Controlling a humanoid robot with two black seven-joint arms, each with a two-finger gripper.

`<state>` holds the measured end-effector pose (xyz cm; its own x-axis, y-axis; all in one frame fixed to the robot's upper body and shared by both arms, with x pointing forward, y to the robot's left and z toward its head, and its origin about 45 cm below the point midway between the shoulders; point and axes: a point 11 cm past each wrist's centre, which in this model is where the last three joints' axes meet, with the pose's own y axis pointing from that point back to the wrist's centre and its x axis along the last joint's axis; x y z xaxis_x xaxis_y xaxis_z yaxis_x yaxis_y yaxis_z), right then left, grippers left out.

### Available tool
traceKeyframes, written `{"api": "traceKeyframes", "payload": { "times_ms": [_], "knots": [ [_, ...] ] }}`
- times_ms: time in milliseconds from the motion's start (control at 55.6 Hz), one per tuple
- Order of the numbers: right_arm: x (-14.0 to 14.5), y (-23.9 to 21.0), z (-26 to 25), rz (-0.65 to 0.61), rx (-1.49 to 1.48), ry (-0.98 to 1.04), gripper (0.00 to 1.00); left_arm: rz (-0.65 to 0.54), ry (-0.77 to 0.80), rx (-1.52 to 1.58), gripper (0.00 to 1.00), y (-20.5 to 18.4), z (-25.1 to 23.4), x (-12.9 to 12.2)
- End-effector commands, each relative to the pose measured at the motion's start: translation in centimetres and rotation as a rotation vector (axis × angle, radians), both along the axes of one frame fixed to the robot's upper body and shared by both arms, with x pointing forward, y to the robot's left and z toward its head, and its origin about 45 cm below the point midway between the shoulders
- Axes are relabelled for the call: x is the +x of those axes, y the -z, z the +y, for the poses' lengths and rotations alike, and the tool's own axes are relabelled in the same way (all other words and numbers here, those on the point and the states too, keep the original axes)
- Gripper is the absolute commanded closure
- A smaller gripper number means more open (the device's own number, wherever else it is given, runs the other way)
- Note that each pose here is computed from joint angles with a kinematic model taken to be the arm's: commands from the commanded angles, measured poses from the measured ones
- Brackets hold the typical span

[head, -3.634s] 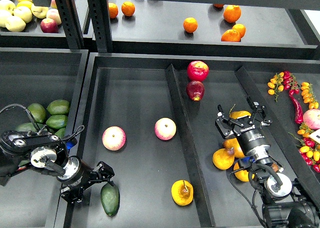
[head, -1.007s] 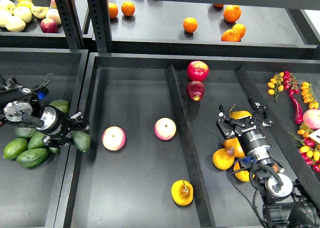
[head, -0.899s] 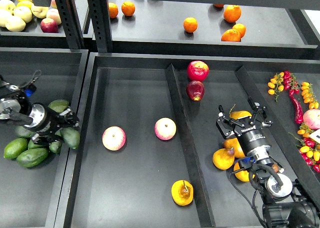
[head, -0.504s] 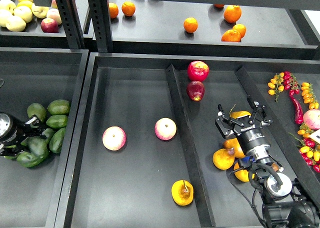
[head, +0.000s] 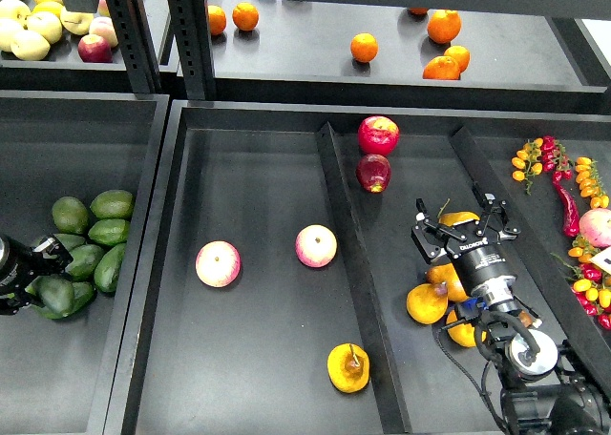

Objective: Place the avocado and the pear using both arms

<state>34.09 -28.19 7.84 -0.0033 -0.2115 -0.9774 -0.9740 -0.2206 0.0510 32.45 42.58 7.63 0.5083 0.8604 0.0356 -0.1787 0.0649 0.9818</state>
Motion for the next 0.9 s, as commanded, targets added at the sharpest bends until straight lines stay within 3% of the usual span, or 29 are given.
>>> {"api": "traceKeyframes", "payload": {
  "times_ms": [0,612,881],
  "knots": [
    [-0.1,0.1,0.0,0.002,0.0,0.001,0.0,0.003,-0.01,-0.007,0.01,0.2,0.0,-0.2],
    [0.1,-0.1,0.1,-0.002,0.0,-0.002,0.0,-0.285,-0.241,-0.311,0.0,-5.3,-1.9,5.9],
    [0.1,-0.1,0.3,-0.001,-0.003,-0.011,0.0,-0.463,-0.516,-0.897,0.0,-6.8,-9.3,7.9]
  ]
}}
